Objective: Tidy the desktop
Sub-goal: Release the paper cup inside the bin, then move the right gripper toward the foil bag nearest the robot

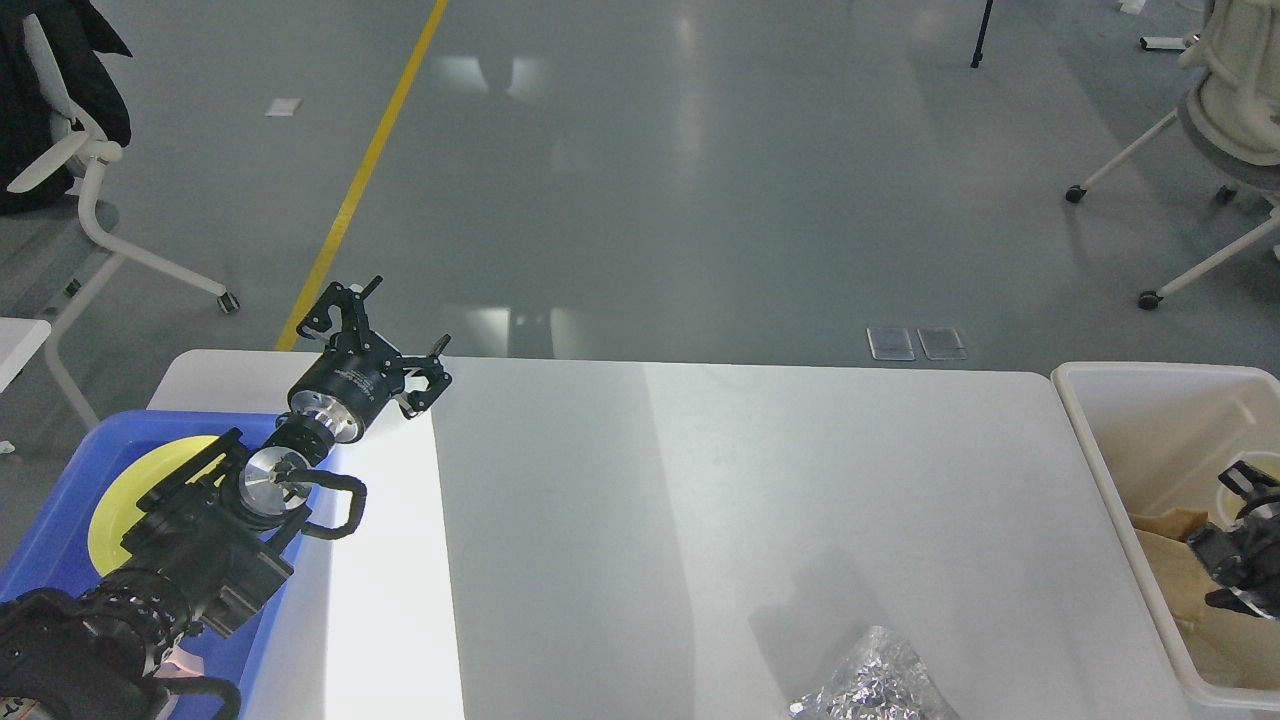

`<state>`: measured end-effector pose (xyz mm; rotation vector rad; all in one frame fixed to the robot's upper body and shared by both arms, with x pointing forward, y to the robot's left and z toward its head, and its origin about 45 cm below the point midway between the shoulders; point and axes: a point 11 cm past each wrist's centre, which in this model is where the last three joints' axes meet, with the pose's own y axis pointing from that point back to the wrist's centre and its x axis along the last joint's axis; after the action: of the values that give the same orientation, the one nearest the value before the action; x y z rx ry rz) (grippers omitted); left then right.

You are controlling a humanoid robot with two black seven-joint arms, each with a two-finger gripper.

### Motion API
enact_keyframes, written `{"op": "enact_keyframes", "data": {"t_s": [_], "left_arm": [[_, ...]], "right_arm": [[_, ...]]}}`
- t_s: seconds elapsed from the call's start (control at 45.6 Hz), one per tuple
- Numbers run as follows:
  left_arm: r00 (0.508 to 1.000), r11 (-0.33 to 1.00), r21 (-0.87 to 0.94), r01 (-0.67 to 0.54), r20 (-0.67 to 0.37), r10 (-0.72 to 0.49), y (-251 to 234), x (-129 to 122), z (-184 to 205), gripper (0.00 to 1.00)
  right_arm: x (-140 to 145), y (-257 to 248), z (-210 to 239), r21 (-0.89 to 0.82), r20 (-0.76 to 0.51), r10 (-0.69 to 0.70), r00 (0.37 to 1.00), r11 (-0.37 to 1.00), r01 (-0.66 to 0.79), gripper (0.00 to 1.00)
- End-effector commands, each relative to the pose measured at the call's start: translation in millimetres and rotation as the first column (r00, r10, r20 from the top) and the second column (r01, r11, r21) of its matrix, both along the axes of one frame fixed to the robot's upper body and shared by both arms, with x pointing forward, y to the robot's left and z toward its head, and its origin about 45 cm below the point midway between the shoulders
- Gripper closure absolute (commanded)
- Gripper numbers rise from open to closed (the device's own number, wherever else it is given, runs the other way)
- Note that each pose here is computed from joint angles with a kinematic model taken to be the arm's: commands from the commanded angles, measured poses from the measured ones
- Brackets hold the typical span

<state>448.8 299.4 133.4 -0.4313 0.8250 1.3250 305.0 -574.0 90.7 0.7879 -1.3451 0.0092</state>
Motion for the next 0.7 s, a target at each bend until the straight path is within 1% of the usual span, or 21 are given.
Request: {"op": "enact_keyframes", "data": {"t_s": [0.0,0.022,0.044,0.131,0.241,0.394,0.438,0.592,0.679], "left_arm": [[1.0,1.0,-0.001,0.0,0.0,0.0,0,0,0,0.01],[1.0,1.0,-0.001,0.0,0.0,0.0,0,0,0,0.01],[1.0,1.0,0.0,-0.001,0.001,0.001,0,0,0,0.01],[1.0,1.0,0.0,0.001,0.0,-0.001,0,0,0,0.01],[1.0,1.0,-0.001,0.0,0.0,0.0,0,0,0,0.01],[1.0,1.0,-0.001,0.0,0.0,0.0,0,0,0,0.01],[1.0,1.0,0.0,0.001,0.0,-0.001,0,0,0,0.01],[1.0,1.0,-0.001,0.0,0.0,0.0,0,0,0,0.01],[1.0,1.0,0.0,0.001,0.0,-0.001,0,0,0,0.01]], "right_arm": [[-4,-3,-1,-0.004,-0.017,0.004,1.0,1.0,-0.004,0.0],[-5,-3,-2,-0.005,-0.021,0.006,1.0,1.0,-0.006,0.05],[-7,-4,-3,-0.008,-0.025,0.006,1.0,1.0,-0.006,0.0],[-15,-7,-7,-0.011,-0.043,-0.001,0.999,1.0,0.0,0.0],[-17,-7,-8,-0.007,-0.042,-0.005,0.999,1.0,0.005,0.0],[-5,-3,-2,-0.007,-0.014,0.001,1.0,1.0,-0.001,0.0],[5,-1,6,-0.006,0.004,0.007,1.0,1.0,-0.007,0.0],[58,17,44,0.028,0.094,0.053,0.994,0.998,-0.056,0.0],[106,39,86,0.098,0.151,0.107,0.983,0.988,-0.122,0.0]]}}
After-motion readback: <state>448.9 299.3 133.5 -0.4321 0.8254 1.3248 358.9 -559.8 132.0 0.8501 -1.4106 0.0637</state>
